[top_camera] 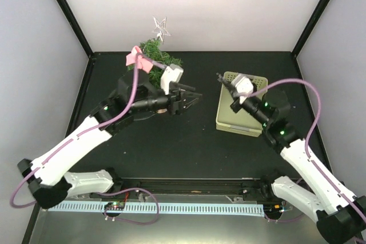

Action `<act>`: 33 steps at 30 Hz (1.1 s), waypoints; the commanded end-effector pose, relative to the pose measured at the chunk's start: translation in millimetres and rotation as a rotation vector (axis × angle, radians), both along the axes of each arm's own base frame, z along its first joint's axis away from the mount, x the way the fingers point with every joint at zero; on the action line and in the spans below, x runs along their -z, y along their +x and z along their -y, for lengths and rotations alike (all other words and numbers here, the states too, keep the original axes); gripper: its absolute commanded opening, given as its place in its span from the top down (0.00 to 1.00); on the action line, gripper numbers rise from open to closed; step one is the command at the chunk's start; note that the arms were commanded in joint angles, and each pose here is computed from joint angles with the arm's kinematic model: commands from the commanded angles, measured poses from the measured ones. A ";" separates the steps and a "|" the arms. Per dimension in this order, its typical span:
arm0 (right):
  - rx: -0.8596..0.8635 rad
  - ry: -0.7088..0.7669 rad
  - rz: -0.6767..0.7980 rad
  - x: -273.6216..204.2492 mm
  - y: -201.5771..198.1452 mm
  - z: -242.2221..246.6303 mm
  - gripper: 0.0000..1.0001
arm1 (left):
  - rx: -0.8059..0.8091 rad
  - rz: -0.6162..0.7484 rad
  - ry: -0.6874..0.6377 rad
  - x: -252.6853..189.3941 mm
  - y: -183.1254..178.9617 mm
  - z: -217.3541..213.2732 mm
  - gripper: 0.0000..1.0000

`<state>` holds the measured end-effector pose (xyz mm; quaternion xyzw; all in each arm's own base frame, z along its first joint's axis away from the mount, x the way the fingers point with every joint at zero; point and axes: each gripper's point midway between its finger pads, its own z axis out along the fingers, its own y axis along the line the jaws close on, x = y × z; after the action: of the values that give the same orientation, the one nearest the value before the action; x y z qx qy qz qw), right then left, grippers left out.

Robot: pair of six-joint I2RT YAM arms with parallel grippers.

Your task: Decorate the small christmas tree

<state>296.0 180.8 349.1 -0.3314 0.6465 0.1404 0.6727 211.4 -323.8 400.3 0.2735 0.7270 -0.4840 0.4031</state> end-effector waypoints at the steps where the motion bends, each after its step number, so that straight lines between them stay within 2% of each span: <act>1: -0.019 -0.159 0.429 -30.3 -29.5 -18.7 0.99 | -0.032 -0.001 -0.093 -20.9 -22.0 -29.6 0.51; 8: -0.018 -0.290 0.665 -39.8 -55.0 -44.8 0.99 | -0.049 -0.046 -0.172 -28.1 -39.3 -49.5 0.57; 13: -0.020 -0.357 0.764 -44.3 -76.8 -69.0 0.99 | -0.043 -0.095 -0.194 -22.2 -37.0 -44.9 0.57; 16: -0.004 -0.392 0.817 -43.6 -86.8 -78.1 0.99 | -0.026 -0.141 -0.252 -22.3 -37.6 -41.9 0.56; 21: 0.013 -0.393 0.861 -47.3 -101.8 -84.6 0.99 | -0.022 -0.192 -0.317 -21.5 -38.8 -42.5 0.57; 33: 0.021 -0.478 0.896 -32.2 -105.8 -98.4 0.99 | -0.038 -0.238 -0.291 -2.9 -31.1 -36.9 0.73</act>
<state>190.7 282.8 374.7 -0.5137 0.3171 -0.1512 0.7828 179.5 -286.7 399.9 0.1414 0.7037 -0.5963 0.3595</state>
